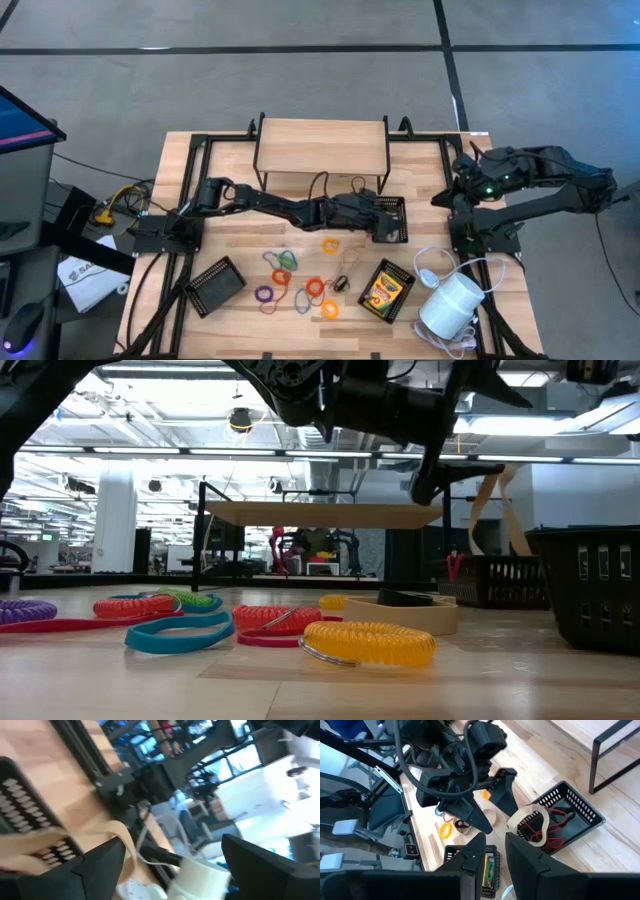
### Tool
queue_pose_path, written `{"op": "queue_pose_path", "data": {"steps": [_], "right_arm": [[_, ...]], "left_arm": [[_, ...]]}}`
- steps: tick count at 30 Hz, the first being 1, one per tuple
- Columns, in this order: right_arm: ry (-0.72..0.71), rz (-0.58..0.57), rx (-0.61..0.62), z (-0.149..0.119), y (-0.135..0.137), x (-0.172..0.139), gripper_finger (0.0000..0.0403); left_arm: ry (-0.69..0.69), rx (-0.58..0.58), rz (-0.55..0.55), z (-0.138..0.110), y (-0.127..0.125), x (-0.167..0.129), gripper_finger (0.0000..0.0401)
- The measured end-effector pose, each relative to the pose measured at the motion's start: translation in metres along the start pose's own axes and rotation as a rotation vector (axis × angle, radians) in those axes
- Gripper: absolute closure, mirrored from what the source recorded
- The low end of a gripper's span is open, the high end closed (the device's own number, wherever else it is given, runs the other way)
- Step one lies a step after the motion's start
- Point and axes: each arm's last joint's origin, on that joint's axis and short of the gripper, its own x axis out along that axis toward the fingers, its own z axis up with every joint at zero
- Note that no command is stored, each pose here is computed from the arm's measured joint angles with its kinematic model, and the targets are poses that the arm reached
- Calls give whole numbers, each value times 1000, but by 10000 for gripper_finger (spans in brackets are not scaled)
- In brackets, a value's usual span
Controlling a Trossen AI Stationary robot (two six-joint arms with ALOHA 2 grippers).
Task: Pick & Place Office Desk Supplies
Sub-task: Put the left white rubber band into the top right black bin
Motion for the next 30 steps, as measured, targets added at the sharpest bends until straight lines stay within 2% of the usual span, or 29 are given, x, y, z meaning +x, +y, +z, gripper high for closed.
{"op": "queue_pose_path", "data": {"steps": [4, 10, 15, 22, 30], "right_arm": [[-4, 8, 0, 0, 0, 0, 330], [2, 3, -6, 0, 0, 0, 330], [27, -24, -28, -5, -5, -4, 330], [36, -58, -31, -10, -10, -9, 330], [11, -52, -32, -12, -14, -15, 330]], "left_arm": [[4, -31, -70, 4, -4, 0, 79], [-15, -26, -100, 10, -5, 0, 90], [-41, -16, -2, 10, 3, 0, 102], [-8, 102, 202, 3, 20, -1, 111], [-31, 144, 242, 3, 23, -1, 112]]}}
